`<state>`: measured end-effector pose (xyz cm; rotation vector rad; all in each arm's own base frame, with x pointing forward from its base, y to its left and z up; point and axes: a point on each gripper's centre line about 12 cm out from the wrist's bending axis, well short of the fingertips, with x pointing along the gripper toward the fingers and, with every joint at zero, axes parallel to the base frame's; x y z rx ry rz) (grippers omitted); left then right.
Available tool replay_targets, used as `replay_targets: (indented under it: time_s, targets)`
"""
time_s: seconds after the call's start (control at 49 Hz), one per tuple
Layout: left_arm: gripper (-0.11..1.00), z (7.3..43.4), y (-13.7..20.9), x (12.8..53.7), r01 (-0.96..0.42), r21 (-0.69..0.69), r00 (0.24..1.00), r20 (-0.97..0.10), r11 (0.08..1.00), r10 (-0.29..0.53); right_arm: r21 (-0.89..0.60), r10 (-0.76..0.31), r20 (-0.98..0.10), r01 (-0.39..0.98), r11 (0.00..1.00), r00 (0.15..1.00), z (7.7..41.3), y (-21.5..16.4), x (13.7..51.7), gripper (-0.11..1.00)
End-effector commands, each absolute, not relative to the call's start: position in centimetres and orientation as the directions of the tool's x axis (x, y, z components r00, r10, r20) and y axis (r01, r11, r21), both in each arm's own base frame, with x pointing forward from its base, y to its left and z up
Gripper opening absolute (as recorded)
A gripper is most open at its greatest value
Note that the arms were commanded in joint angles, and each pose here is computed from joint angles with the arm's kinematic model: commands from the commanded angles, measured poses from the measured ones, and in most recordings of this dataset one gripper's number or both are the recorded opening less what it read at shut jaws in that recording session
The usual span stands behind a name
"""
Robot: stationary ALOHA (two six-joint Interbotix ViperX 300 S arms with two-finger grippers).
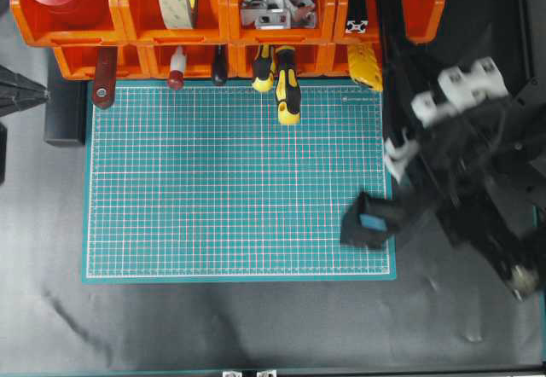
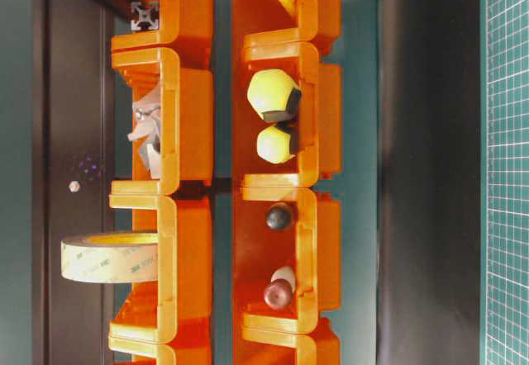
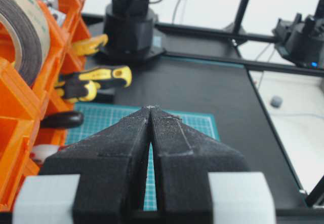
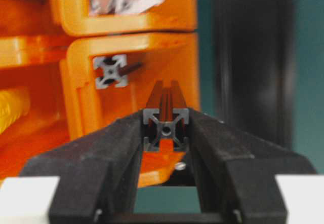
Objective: Pick frame from container rack with right arm.
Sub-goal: 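Pull the extrusion out of the rack and swing it over the mat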
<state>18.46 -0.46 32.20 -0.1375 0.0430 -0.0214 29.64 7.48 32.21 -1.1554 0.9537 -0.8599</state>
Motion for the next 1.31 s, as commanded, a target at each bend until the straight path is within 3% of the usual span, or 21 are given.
replay_targets:
  time_s: [0.0,0.163,0.429,0.796,1.001,1.287]
  targets:
    - [0.01,32.9,-0.5,18.5,0.021,-0.138,0.999,-0.023,0.99,-0.024,-0.98,-0.917,-0.116,0.109,0.169,0.382,34.3,9.7,29.6,0.25]
    - [0.01,33.1,-0.5,18.4,0.021,-0.138,1.0,-0.018,0.99,-0.024,-0.989,-0.899,-0.08,0.082,0.127,0.43,35.5,14.7,29.9,0.25]
    - [0.01,33.7,-0.4,18.0,0.024,-0.139,1.0,0.003,0.99,-0.024,-0.979,-0.824,-0.108,0.085,0.185,0.556,36.2,21.9,30.4,0.25]
    - [0.01,35.2,-0.4,16.6,0.028,-0.139,0.998,0.051,0.99,-0.021,-0.938,-0.644,-0.328,-0.158,0.307,0.691,31.4,26.0,30.9,0.25]
    - [0.01,35.3,-0.4,16.6,0.028,-0.139,0.998,0.054,0.99,-0.021,-0.906,-0.57,-0.418,-0.277,0.321,0.707,27.1,25.4,31.8,0.25]
    - [0.01,35.1,-0.4,16.7,0.028,-0.138,0.999,0.048,0.99,-0.021,-0.857,-0.496,-0.515,-0.399,0.327,0.699,21.7,20.8,34.8,0.25]
